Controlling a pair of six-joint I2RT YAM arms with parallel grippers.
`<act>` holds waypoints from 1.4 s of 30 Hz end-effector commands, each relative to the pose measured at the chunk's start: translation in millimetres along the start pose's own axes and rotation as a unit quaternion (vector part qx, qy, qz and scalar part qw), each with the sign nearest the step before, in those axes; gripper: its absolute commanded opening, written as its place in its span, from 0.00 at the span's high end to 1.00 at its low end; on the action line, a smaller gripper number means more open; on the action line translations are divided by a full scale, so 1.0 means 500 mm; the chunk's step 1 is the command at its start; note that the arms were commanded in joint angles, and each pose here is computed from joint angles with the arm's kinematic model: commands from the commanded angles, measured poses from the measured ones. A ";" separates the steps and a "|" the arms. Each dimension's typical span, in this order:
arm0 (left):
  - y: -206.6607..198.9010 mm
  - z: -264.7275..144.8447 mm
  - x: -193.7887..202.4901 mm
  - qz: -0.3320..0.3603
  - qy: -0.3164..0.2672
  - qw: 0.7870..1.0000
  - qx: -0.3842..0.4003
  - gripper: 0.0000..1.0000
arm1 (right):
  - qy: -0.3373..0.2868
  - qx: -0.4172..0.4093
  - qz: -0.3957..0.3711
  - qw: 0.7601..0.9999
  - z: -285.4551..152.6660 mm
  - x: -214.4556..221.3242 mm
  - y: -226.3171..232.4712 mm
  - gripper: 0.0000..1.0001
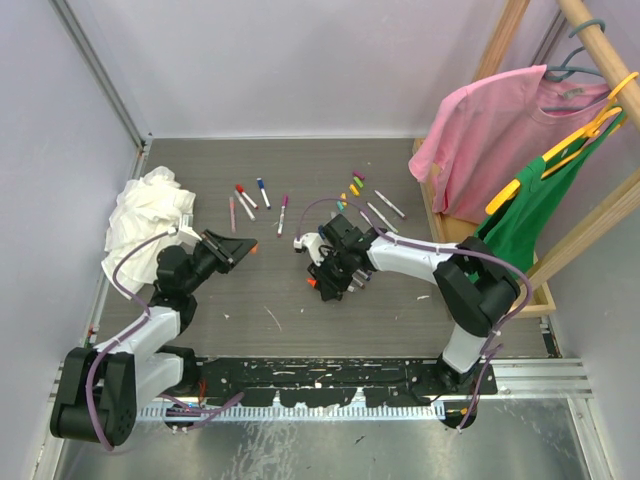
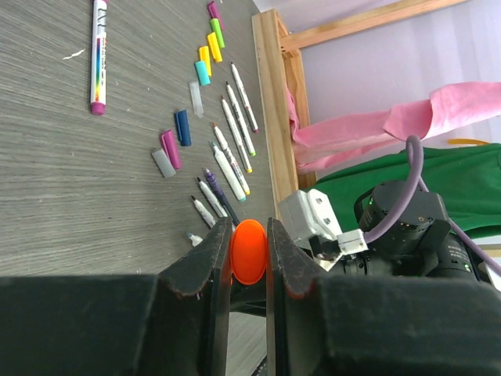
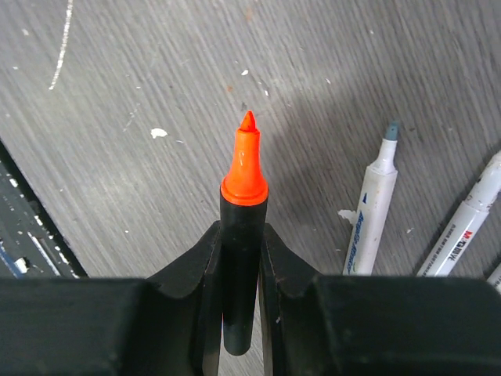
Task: Open the pen caps
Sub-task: Place the pen at the center of the board.
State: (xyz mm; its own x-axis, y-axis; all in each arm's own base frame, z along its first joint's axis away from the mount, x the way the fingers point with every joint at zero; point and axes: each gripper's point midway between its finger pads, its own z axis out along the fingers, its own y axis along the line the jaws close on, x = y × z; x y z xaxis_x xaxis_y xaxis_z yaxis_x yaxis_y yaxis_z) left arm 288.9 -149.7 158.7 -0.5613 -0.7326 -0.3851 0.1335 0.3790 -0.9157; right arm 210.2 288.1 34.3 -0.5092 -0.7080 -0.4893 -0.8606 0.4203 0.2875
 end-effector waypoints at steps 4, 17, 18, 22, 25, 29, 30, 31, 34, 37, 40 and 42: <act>-0.007 0.000 0.000 0.004 -0.002 1.000 0.011 1.00 | -0.007 0.043 0.007 0.999 0.006 -0.031 -0.028 0.80; 0.005 -0.001 0.011 -0.002 0.005 1.000 0.004 1.00 | 0.006 0.052 0.010 0.999 0.014 -0.025 -0.037 0.66; 0.007 -0.001 0.012 -0.003 0.007 1.000 0.003 1.00 | 0.006 0.053 0.011 0.999 0.014 -0.025 -0.039 0.66; 0.008 0.000 0.015 -0.004 0.009 1.000 0.002 1.00 | 0.006 0.052 0.010 0.999 0.013 -0.025 -0.038 0.65; 0.007 0.002 0.017 -0.003 0.010 1.000 0.002 1.00 | 0.005 0.053 0.008 0.999 0.011 -0.028 -0.038 0.64; 0.006 0.003 0.021 -0.003 0.014 1.000 0.003 1.00 | 0.001 0.050 0.004 0.999 0.006 -0.034 -0.035 0.62; 0.004 0.004 0.024 -0.002 0.016 1.000 0.004 1.00 | 0.000 0.049 0.004 0.999 0.005 -0.034 -0.033 0.61; 0.003 0.004 0.025 -0.001 0.017 1.000 0.005 1.00 | -0.001 0.049 0.002 0.999 0.003 -0.036 -0.033 0.60; -0.005 0.009 0.033 0.006 0.023 1.000 0.009 1.00 | -0.007 0.050 -0.004 0.999 -0.006 -0.045 -0.031 0.57; -0.011 0.015 0.044 0.015 0.031 0.999 0.010 1.00 | -0.015 0.050 -0.010 0.999 -0.015 -0.053 -0.028 0.56; -0.015 0.022 0.056 0.021 0.040 0.999 0.009 1.00 | -0.020 0.050 -0.016 0.998 -0.024 -0.058 -0.026 0.55; -0.018 0.026 0.064 0.025 0.046 0.999 0.010 1.00 | -0.027 0.054 -0.022 0.998 -0.032 -0.066 -0.026 0.54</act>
State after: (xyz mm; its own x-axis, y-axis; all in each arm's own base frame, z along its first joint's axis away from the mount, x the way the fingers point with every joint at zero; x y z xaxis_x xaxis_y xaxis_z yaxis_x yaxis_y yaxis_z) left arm 272.4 -175.9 136.0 -0.6451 -0.6738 -0.3604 0.1080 0.3865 -0.9159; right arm 225.1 284.4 22.0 -0.5324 -0.7193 -0.4463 -0.8446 0.4867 0.2231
